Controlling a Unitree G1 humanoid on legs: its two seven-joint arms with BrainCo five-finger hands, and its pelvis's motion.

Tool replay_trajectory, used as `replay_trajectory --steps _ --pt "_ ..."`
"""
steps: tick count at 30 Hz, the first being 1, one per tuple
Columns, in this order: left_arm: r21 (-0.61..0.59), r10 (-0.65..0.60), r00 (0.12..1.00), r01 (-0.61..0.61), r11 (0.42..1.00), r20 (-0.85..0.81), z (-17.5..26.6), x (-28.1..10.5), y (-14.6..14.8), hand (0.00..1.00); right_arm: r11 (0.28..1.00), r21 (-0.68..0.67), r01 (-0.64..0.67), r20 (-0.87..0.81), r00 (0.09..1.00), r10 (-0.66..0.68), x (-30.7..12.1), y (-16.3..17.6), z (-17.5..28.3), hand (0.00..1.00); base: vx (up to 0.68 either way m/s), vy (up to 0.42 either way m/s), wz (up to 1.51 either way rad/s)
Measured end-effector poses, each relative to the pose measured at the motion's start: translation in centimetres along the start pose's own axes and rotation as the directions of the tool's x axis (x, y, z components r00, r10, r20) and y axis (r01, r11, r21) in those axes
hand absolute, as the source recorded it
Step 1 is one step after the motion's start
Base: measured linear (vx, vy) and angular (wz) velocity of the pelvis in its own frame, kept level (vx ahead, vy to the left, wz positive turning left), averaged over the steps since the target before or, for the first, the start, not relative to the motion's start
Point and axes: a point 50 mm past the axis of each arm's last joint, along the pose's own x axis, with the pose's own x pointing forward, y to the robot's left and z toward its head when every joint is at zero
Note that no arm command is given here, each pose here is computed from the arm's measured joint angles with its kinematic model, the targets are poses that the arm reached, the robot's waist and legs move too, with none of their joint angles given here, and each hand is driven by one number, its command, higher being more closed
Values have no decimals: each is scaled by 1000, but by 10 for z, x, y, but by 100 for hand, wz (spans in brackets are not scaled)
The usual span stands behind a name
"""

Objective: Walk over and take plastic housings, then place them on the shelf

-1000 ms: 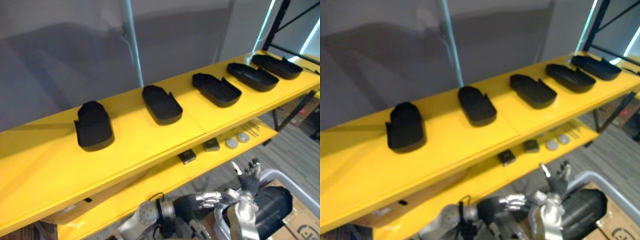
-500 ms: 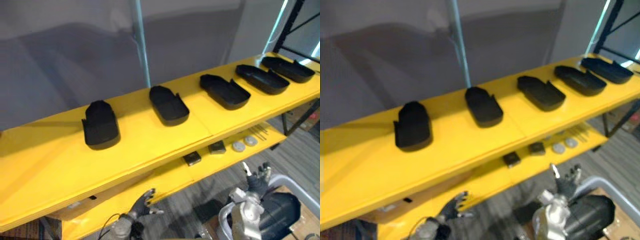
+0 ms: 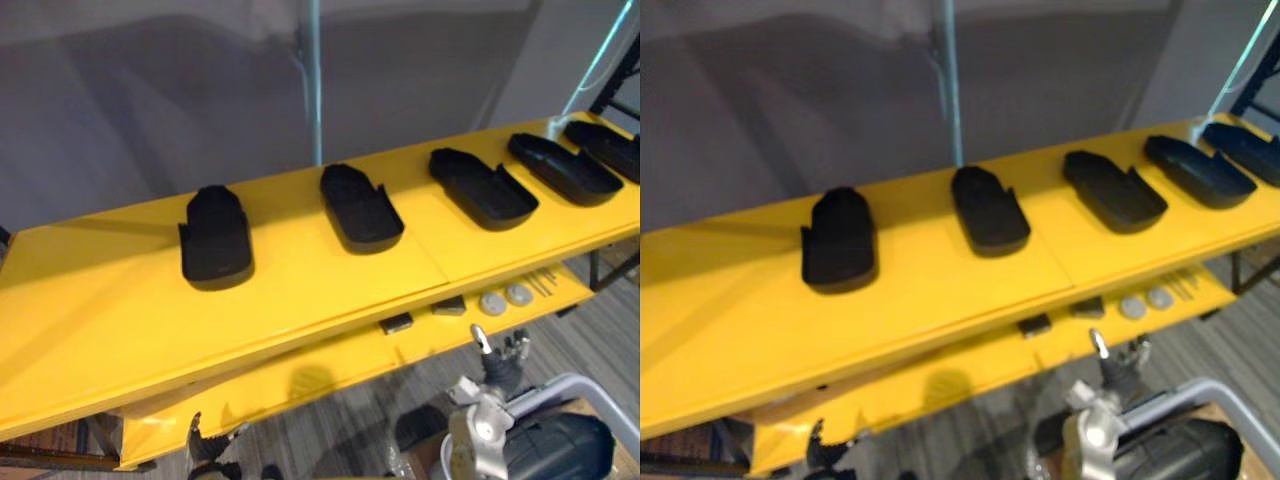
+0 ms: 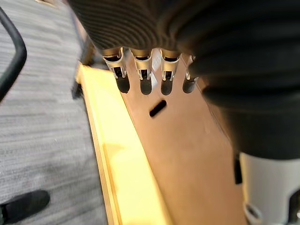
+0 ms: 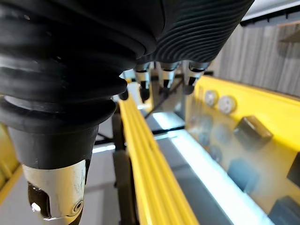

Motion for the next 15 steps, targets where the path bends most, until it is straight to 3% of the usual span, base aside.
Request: replay_trajectory --steps 6,15 --pt "-44 54 996 -57 997 -69 -12 0 9 0 999 -6 -37 -20 999 37 -2 3 -4 0 0 -3 6" --pt "-69 44 998 -46 997 -39 -9 -1 6 0 998 -14 -65 -34 997 65 -4 2 -6 0 28 -2 -9"
